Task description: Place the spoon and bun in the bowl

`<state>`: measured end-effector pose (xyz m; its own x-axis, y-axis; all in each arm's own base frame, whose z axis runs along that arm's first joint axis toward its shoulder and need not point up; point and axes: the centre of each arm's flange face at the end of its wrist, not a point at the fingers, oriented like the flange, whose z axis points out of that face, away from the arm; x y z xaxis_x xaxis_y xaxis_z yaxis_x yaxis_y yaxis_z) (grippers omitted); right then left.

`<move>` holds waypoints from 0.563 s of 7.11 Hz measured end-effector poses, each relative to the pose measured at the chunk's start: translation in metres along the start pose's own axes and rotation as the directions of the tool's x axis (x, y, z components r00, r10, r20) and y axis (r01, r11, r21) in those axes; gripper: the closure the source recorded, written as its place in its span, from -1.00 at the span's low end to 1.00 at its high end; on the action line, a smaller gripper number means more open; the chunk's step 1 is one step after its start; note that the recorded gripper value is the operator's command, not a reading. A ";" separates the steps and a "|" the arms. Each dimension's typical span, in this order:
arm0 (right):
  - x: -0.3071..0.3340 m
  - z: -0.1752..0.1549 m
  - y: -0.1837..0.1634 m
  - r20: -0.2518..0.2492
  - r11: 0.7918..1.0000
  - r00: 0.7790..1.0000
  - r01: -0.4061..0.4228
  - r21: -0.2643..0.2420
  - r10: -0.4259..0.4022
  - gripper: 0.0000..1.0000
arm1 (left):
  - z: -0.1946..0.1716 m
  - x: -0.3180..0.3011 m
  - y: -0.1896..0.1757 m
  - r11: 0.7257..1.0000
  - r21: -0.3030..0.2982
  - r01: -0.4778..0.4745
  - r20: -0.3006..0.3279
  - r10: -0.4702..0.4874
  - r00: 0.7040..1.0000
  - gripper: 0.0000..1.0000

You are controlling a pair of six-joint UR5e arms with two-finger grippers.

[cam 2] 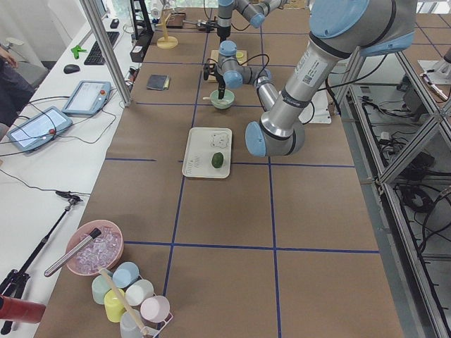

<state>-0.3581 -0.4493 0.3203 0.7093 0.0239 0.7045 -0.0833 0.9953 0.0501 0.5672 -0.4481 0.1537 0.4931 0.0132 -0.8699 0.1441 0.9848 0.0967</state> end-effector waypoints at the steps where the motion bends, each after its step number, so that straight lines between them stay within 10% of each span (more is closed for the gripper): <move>1: -0.007 0.008 0.006 -0.005 1.000 1.000 0.001 -0.009 -0.001 -1.00 | -0.014 -0.003 -0.012 1.000 0.014 -0.015 0.014 0.014 1.000 -1.00; 4: -0.032 0.043 0.023 -0.046 1.000 0.999 0.015 -0.024 -0.016 -0.91 | -0.079 -0.034 -0.062 0.992 0.054 -0.115 0.112 0.109 0.988 -1.00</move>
<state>-0.4127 -0.4315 0.3296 0.7421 0.0126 0.6701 -0.0562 0.9975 0.0435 0.4740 -0.4956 0.1393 0.5988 0.1008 -0.7945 0.1326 0.9659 0.2225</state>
